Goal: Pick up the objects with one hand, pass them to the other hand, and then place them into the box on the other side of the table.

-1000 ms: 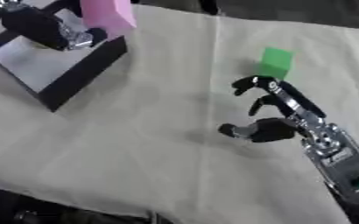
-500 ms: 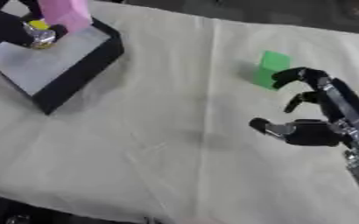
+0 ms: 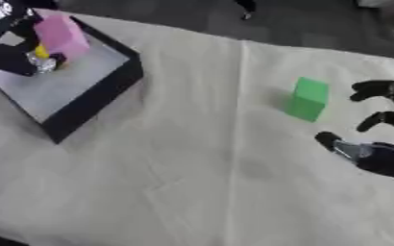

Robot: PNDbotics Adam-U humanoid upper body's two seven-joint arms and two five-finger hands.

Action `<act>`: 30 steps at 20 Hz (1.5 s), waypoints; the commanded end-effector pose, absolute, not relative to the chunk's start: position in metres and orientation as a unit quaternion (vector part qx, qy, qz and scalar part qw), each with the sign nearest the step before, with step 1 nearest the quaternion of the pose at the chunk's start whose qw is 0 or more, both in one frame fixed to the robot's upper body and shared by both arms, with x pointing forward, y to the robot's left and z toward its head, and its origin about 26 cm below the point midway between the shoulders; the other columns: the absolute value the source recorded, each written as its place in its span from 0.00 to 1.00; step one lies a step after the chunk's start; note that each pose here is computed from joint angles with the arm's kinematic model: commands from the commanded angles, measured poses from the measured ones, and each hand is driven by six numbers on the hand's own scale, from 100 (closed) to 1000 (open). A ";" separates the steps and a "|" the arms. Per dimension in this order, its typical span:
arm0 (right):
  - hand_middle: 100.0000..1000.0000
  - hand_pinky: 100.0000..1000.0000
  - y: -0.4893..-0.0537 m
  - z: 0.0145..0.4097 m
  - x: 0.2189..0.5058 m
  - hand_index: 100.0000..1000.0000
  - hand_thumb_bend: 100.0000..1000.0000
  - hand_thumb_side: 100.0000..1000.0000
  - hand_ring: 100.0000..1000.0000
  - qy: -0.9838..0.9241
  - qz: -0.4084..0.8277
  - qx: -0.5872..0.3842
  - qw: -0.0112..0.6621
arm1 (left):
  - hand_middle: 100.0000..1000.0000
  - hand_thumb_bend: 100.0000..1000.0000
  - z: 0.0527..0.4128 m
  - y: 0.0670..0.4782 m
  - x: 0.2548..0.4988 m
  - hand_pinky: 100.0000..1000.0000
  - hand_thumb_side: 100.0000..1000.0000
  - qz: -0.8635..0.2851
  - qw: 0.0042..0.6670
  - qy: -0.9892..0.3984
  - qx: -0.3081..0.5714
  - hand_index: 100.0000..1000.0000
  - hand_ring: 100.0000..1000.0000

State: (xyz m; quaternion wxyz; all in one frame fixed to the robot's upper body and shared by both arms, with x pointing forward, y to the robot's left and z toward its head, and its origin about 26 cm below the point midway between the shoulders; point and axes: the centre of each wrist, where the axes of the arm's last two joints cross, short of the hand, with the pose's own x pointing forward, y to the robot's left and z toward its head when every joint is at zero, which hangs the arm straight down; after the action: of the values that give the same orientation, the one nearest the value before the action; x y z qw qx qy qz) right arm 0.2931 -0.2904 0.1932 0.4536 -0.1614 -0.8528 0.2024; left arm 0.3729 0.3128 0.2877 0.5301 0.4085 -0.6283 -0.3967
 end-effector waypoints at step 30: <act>0.56 0.38 -0.300 0.211 0.291 0.70 0.63 0.02 0.89 -0.876 0.161 -0.178 0.419 | 0.63 0.60 0.284 0.365 0.380 0.85 0.28 -0.385 0.511 -0.566 0.520 0.78 0.71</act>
State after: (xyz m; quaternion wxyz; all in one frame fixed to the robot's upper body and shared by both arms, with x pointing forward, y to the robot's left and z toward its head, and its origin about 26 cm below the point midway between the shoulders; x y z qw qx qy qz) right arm 0.2939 -0.2974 0.2002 0.4350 -0.1704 -0.8696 0.1598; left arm 0.3864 0.3564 0.2657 0.5251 0.4999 -0.5663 -0.3920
